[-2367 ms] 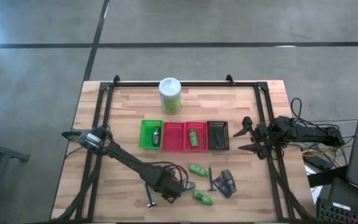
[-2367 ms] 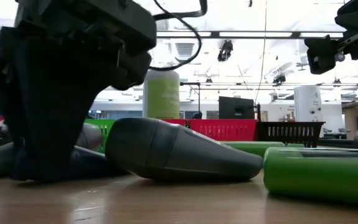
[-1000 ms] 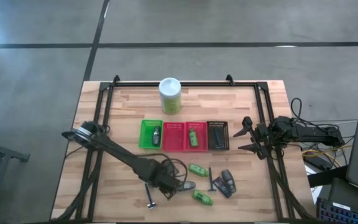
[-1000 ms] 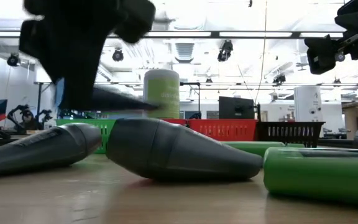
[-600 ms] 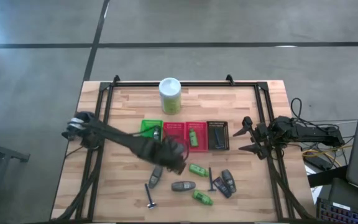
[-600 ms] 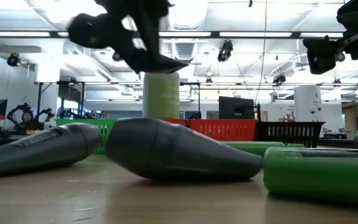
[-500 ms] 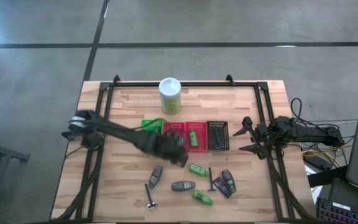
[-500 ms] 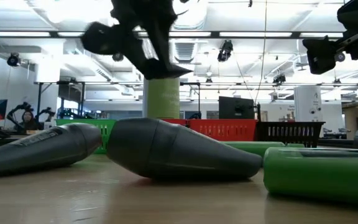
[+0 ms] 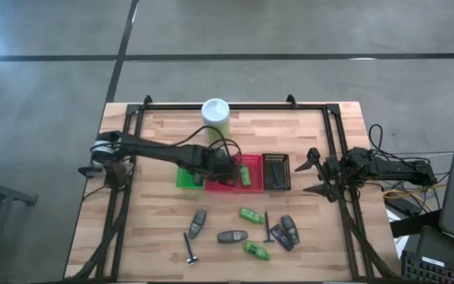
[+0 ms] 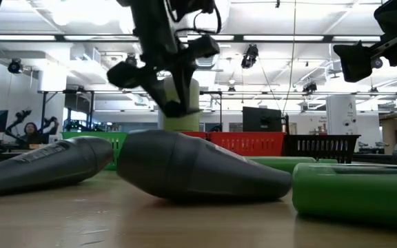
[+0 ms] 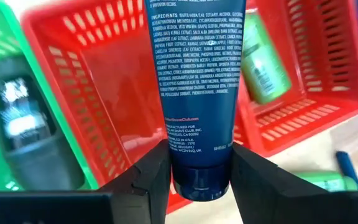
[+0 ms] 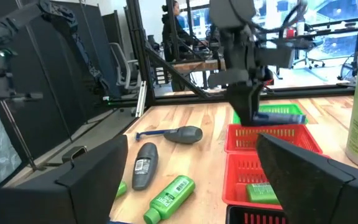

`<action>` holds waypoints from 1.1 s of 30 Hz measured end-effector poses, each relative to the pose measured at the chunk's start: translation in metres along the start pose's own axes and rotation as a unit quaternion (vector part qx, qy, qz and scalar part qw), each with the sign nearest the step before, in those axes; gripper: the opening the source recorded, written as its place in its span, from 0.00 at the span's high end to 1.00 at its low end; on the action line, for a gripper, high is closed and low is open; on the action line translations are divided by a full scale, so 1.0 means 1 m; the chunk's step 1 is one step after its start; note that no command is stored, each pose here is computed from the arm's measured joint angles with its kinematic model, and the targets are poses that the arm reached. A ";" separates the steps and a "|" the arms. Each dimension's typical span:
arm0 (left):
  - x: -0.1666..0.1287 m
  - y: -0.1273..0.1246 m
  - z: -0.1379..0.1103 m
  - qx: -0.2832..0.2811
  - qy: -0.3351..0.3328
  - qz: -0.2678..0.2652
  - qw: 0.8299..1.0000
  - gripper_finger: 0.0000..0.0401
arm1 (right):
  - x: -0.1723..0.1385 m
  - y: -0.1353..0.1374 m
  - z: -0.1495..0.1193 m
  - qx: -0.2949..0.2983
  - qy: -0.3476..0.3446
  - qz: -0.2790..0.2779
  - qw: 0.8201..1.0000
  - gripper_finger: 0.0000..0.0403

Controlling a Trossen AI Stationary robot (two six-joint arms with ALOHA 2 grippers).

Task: Pick & Place Travel size toiletries
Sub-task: Put the dark blue shaving cream in the left red bin, then put the gray deodorant in the green bin

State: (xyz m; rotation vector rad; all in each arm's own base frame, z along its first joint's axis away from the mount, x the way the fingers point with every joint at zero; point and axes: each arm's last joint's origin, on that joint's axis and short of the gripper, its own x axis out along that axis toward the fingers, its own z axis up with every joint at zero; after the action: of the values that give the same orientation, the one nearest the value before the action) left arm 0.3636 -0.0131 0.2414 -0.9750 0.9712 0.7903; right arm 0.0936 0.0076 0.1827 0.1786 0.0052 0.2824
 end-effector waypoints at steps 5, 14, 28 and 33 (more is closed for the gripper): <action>0.023 0.012 0.001 -0.036 0.002 -0.009 0.999 0.63 | 0.000 0.000 0.000 0.000 0.000 0.000 1.000 0.11; 0.027 0.015 0.000 -0.054 -0.006 -0.007 0.999 0.50 | 0.000 0.000 0.000 0.000 0.000 0.000 1.000 0.17; -0.032 -0.001 -0.005 -0.015 -0.044 -0.055 0.997 0.38 | 0.000 0.000 0.000 0.000 0.000 0.000 1.000 0.27; -0.058 0.007 -0.032 -0.002 -0.025 -0.023 0.999 0.38 | 0.000 0.000 0.000 0.000 -0.001 0.000 1.000 0.30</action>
State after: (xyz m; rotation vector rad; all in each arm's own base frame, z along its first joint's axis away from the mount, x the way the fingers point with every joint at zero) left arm 0.3264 -0.0466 0.2855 -0.9729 0.9009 0.7747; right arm 0.0935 0.0076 0.1828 0.1785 0.0040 0.2823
